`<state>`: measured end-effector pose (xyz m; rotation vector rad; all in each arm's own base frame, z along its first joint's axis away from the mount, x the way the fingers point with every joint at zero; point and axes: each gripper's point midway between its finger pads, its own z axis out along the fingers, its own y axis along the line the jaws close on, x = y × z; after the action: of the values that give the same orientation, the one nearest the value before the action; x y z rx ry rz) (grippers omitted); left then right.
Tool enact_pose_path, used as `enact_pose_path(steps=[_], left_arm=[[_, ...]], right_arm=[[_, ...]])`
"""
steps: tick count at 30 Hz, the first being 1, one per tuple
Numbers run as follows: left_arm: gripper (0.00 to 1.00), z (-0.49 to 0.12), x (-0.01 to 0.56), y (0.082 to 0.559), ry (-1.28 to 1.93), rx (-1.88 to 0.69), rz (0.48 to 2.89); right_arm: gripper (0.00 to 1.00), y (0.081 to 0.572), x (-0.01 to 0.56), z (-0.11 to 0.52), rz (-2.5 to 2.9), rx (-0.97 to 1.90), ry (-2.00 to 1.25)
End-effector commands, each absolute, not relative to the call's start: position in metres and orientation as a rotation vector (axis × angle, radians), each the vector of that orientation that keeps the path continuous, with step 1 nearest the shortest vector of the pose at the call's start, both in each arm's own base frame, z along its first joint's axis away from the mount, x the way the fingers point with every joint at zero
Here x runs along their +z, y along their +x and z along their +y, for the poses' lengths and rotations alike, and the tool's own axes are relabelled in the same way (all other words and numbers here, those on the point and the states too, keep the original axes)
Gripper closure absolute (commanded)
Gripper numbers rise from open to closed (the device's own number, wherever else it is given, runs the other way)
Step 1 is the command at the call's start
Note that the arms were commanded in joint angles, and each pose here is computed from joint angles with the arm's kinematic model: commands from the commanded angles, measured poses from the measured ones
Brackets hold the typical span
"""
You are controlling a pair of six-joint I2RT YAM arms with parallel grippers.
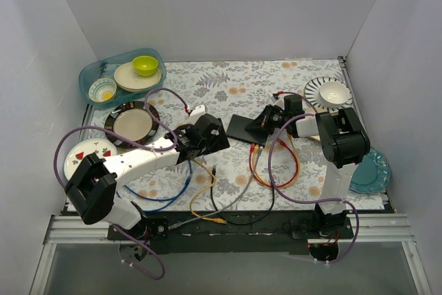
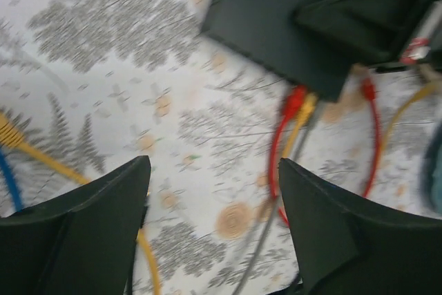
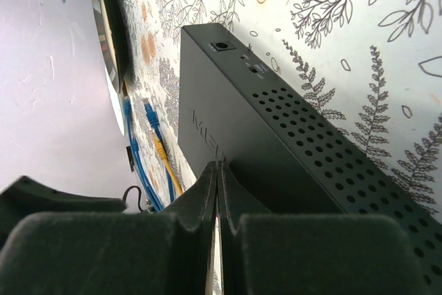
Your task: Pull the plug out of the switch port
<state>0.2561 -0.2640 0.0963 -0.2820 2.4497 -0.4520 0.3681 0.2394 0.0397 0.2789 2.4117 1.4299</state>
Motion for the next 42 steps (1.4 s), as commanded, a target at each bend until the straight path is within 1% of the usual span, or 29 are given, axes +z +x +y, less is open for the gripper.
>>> enact_pose_path(steps=[1,2,3,4,5,6,7,8,9,10,11,12,14,16,18,19,22,33,42], left_arm=[[0.22,-0.31,0.144,0.289,-0.237,-0.699,2.283],[0.17,-0.319,0.142,0.29,-0.218,-0.742,2.29],[0.17,-0.337,0.141,0.287,-0.174,-0.843,2.311],[0.16,-0.345,0.141,0.29,-0.164,-0.886,2.321],[0.18,-0.355,0.12,0.289,-0.14,-0.892,2.374],[0.21,-0.369,0.119,0.282,-0.091,-0.971,2.403],[0.28,-0.378,0.122,0.285,-0.079,-1.002,2.406],[0.34,-0.384,0.103,0.284,-0.076,-0.993,2.464],[0.49,-0.384,0.093,0.281,-0.085,-0.968,2.516],[0.57,-0.391,0.095,0.287,-0.1,-0.97,2.529],[0.64,-0.388,0.076,0.286,-0.118,-0.923,2.592],[0.73,-0.388,0.071,0.287,-0.127,-0.917,2.606],[0.79,-0.382,0.063,0.291,-0.202,-0.907,2.617],[0.83,-0.376,0.058,0.297,-0.26,-0.925,2.618],[0.82,-0.375,0.051,0.299,-0.299,-0.943,2.624],[0.75,-0.375,0.048,0.301,-0.305,-0.942,2.631],[0.62,-0.381,0.042,0.301,-0.302,-0.966,2.663],[0.62,-0.392,0.017,0.294,-0.299,-1.041,2.705],[0.63,-0.392,0.006,0.299,-0.396,-1.006,2.721]], right_arm=[[0.95,0.338,-0.023,0.212,2.623,1.186,0.416],[0.95,0.338,-0.023,0.212,2.624,1.186,0.417],[0.95,0.338,-0.022,0.211,2.622,1.184,0.419],[0.95,0.338,-0.022,0.211,2.62,1.185,0.415],[0.95,0.338,-0.022,0.211,2.621,1.184,0.418],[0.95,0.338,-0.022,0.211,2.621,1.186,0.417],[0.95,0.337,-0.022,0.211,2.622,1.187,0.417],[0.95,0.337,-0.021,0.211,2.62,1.193,0.416],[0.95,0.337,-0.021,0.211,2.62,1.192,0.414],[0.95,0.336,-0.02,0.212,2.619,1.193,0.411],[0.95,0.337,-0.02,0.212,2.618,1.192,0.413],[0.95,0.337,-0.019,0.212,2.615,1.194,0.41],[0.95,0.339,-0.018,0.212,2.609,1.199,0.414],[0.95,0.339,-0.018,0.213,2.61,1.199,0.41],[0.95,0.339,-0.018,0.213,2.611,1.198,0.411],[0.95,0.339,-0.018,0.213,2.611,1.198,0.411],[0.95,0.338,-0.019,0.213,2.614,1.198,0.415],[0.95,0.341,-0.021,0.214,2.616,1.202,0.416],[0.95,0.341,-0.02,0.213,2.614,1.201,0.418]])
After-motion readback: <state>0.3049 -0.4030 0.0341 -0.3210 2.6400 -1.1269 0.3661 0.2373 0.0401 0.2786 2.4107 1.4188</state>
